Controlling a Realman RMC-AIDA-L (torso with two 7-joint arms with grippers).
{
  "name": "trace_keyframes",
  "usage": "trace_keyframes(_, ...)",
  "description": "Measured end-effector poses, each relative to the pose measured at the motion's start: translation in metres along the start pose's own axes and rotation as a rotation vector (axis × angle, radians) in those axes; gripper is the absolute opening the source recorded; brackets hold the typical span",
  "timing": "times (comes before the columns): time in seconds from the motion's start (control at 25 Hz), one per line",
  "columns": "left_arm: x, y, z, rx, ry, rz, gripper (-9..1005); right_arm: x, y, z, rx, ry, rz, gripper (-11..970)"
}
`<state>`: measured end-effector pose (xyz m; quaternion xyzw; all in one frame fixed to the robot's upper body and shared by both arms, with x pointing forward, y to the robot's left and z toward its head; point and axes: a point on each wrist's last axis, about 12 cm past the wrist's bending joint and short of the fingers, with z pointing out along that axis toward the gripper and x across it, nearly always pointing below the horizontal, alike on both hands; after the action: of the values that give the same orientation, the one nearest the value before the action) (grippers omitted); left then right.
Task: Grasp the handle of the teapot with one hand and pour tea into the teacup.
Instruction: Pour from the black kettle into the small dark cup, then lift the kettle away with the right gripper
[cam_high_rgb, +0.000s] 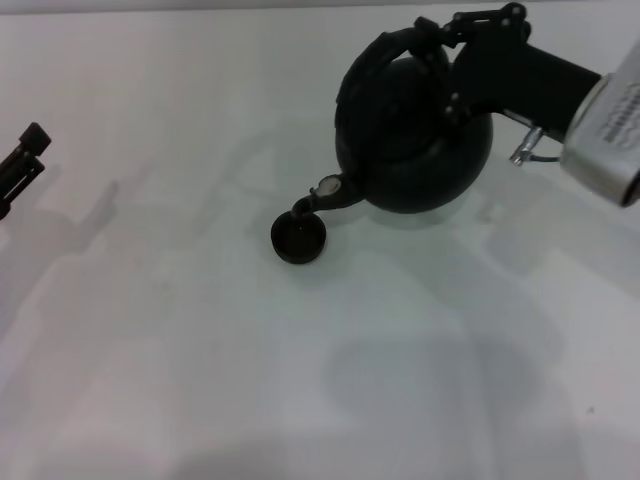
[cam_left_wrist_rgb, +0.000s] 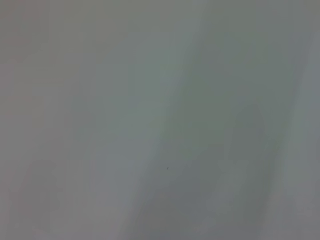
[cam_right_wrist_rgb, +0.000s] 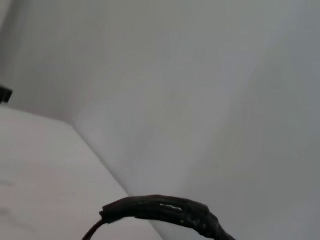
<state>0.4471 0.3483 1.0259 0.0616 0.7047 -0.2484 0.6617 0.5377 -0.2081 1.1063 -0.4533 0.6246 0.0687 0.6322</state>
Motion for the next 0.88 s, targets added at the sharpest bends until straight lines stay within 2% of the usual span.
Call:
trace_keyframes(0.44,0.001,-0.001,0.0,0.001,0.002,-0.003,847,0.0,0.006,0.004,0.002,0.021,-0.094,118)
trace_keyframes(0.88,0.002,0.0,0.0,-0.004,0.008,-0.01,847,-0.01,0.014,0.016,0.033,0.074,-0.204,114)
